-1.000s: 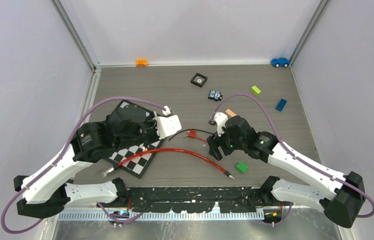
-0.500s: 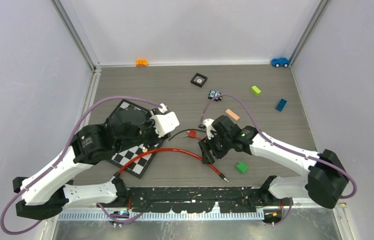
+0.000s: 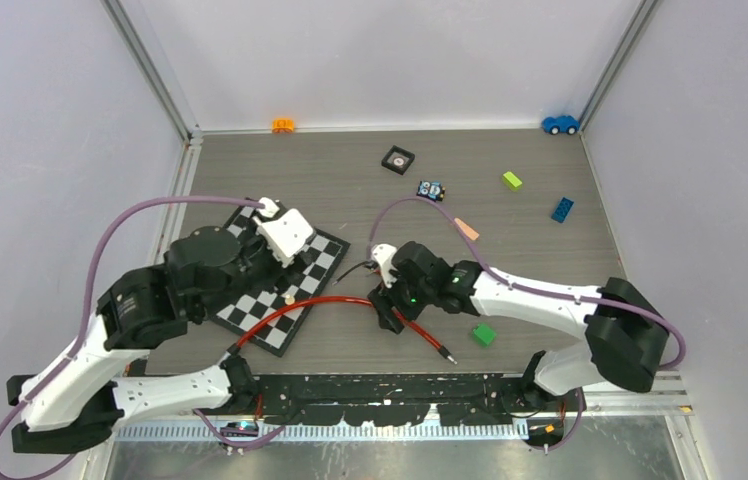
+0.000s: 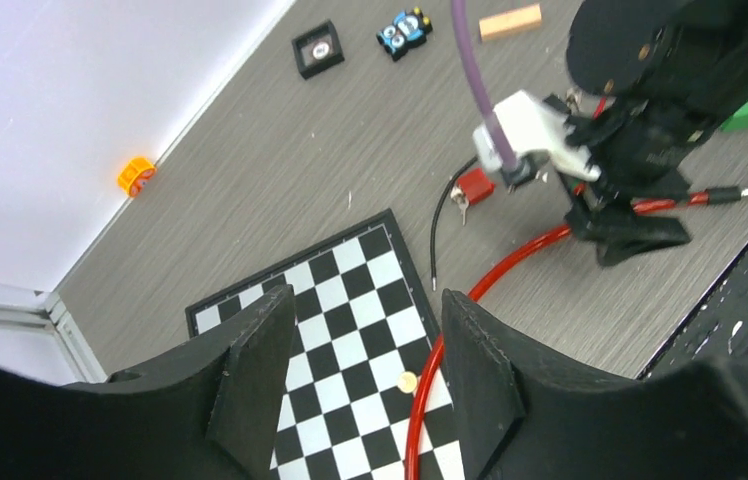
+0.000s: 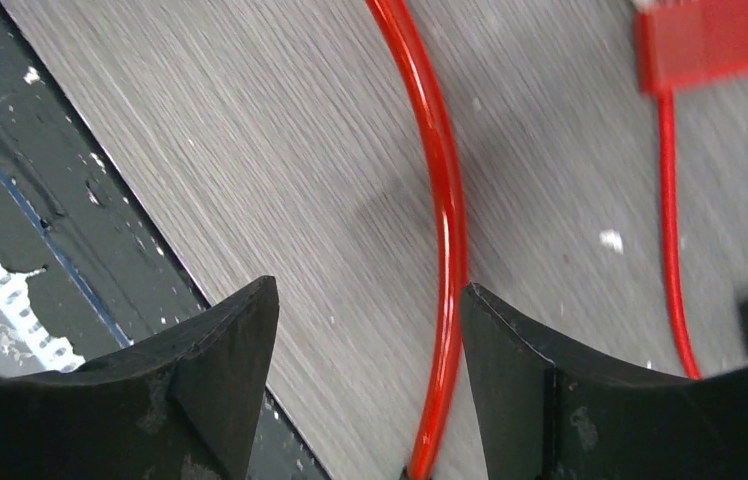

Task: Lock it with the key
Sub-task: Pick up the lock from the center of the board.

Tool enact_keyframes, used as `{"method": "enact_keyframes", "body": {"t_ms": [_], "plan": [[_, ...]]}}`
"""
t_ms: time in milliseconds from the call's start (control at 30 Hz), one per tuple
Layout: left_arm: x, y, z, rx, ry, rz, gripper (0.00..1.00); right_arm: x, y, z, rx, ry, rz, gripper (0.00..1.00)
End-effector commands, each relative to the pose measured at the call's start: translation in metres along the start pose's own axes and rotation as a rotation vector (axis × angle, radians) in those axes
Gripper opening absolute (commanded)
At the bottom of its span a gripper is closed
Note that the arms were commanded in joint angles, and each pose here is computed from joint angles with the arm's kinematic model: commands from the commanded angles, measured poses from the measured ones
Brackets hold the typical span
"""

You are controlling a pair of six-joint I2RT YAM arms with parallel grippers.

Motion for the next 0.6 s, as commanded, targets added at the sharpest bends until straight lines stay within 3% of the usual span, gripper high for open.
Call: {"method": "enact_keyframes", "body": {"t_ms": [0, 200, 467, 567], "plan": [[0.011, 0.015, 0.014, -0.183, 0.104, 0.079, 0.59, 0.017, -0.014, 0.053, -0.183, 0.199, 0.038, 0.72], [0.012, 0.038, 0.016, -0.346, 0.147, 0.053, 0.63, 0.021, -0.041, 0.092, -0.232, 0.376, 0.047, 0.75], [-0.007, 0.079, 0.036, -0.742, 0.150, -0.194, 0.64, 0.023, -0.092, 0.109, -0.124, 0.475, 0.099, 0.75], [-0.007, 0.085, 0.038, -0.768, 0.142, -0.220, 0.64, 0.023, -0.102, 0.110, -0.096, 0.481, 0.116, 0.75]]}}
Point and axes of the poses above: each gripper's point midway between its finger pads, its own y axis back along the fingers, its own x axis along the line the jaws close on, z = x × y, the point moved 8 cm from there along y, back along the fingers, and after that the axes turned 11 degrees about -y, right-handed, at the moved point
